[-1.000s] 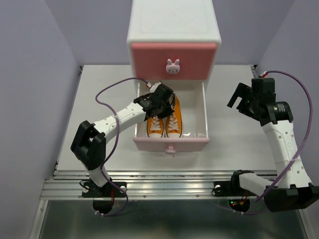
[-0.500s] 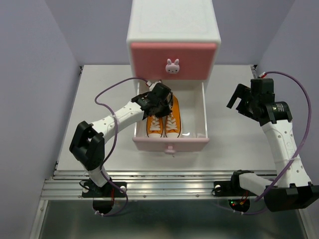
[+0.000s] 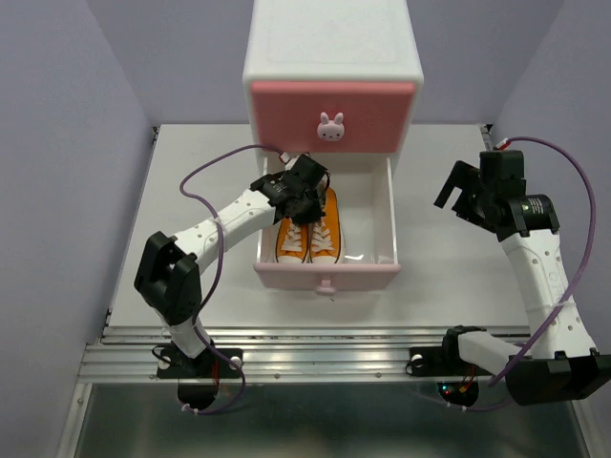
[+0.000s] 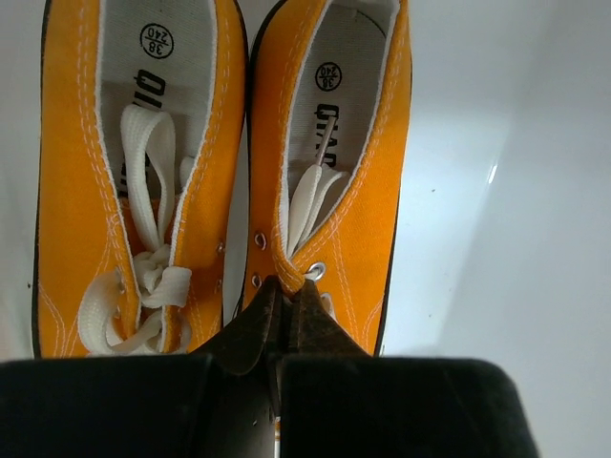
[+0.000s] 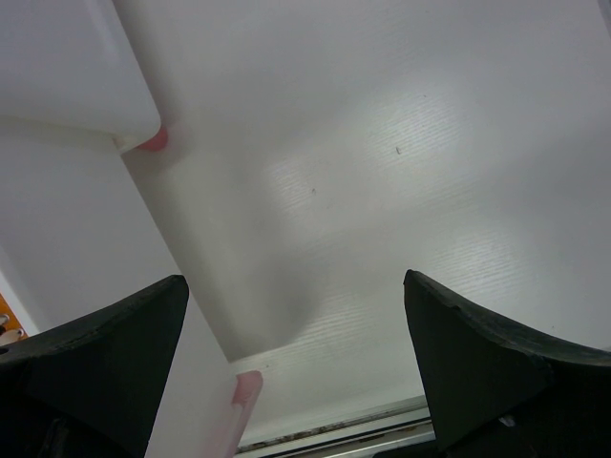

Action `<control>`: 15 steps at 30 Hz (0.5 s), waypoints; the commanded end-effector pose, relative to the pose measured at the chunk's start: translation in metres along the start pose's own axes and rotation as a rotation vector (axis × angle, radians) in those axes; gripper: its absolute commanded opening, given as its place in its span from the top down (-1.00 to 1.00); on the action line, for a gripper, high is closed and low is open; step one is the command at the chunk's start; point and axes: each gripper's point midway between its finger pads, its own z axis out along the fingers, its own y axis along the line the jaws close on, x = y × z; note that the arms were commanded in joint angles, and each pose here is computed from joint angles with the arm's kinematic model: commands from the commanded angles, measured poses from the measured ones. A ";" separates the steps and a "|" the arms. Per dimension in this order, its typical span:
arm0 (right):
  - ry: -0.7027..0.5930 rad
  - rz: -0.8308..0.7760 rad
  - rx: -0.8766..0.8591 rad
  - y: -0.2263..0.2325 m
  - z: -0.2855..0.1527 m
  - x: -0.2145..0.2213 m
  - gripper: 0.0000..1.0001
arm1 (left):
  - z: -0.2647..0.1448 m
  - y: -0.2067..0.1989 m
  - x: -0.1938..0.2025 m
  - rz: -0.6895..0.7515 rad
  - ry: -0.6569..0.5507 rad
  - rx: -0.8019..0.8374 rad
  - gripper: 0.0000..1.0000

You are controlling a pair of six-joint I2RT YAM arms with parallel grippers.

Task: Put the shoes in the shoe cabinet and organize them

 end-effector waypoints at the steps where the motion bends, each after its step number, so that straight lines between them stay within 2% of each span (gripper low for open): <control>1: -0.026 -0.004 -0.003 -0.001 -0.001 -0.007 -1.00 | -0.012 -0.018 -0.043 0.047 -0.116 0.071 1.00; 11: -0.020 -0.003 -0.007 -0.001 0.000 -0.004 -1.00 | -0.001 -0.021 -0.044 0.044 -0.099 0.050 1.00; 13: -0.021 -0.003 -0.007 -0.001 0.000 -0.004 -1.00 | -0.004 -0.024 -0.050 0.045 -0.108 0.046 0.87; 14: -0.020 -0.002 -0.007 0.000 0.000 -0.004 -1.00 | -0.004 -0.025 -0.054 0.046 -0.115 0.040 0.68; 15: -0.021 -0.002 -0.007 0.000 0.000 -0.004 -1.00 | -0.005 -0.026 -0.056 0.044 -0.119 0.040 0.58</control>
